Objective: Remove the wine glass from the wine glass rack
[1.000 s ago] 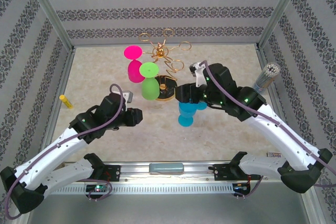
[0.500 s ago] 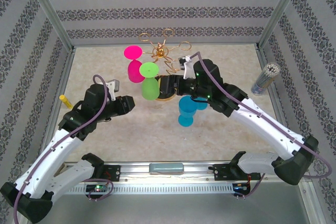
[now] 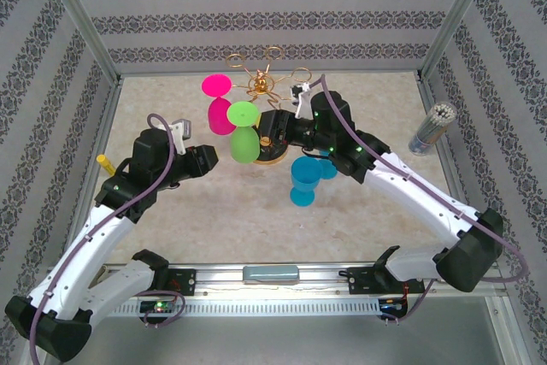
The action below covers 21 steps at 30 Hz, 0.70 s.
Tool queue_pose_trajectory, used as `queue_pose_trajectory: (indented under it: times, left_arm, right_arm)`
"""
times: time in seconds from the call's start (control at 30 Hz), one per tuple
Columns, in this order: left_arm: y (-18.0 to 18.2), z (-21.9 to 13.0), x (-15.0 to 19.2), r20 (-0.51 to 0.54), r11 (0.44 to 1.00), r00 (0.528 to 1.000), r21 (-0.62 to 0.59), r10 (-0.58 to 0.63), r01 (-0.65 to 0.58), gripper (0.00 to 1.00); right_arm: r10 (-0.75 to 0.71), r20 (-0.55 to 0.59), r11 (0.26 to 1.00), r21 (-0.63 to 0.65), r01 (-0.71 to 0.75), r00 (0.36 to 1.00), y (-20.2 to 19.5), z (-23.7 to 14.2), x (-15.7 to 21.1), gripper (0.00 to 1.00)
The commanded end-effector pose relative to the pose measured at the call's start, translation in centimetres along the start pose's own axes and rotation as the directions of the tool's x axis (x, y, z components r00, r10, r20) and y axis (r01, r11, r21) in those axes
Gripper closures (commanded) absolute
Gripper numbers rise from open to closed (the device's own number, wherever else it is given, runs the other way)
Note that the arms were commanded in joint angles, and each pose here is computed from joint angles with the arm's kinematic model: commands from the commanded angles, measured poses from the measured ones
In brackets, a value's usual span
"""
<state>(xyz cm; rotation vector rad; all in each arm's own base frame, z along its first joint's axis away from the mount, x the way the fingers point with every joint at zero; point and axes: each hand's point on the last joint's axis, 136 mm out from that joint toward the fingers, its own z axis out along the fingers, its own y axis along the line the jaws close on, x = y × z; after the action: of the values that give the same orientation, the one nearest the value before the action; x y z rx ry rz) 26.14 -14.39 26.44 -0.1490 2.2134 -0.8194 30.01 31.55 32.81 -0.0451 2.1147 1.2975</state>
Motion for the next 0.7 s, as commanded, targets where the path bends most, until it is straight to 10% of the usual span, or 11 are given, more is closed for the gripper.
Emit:
queue_pose_trajectory:
  times: [0.0, 0.67]
  left_arm:
    - [-1.6, -0.7, -2.1, 0.064, 0.997, 0.997, 0.061, 0.035, -0.039, 0.64]
    - [-1.2, 0.0, -1.6, 0.056, 0.996, 0.998, 0.087, 0.006, -0.011, 0.64]
  right_arm:
    - [0.042, 0.014, 0.998, -0.042, -0.042, 0.999, 0.1, 0.7, -0.6, 0.55]
    - [0.068, 0.016, 0.997, -0.044, -0.067, 0.998, -0.2, 2.6, -1.4, 0.6]
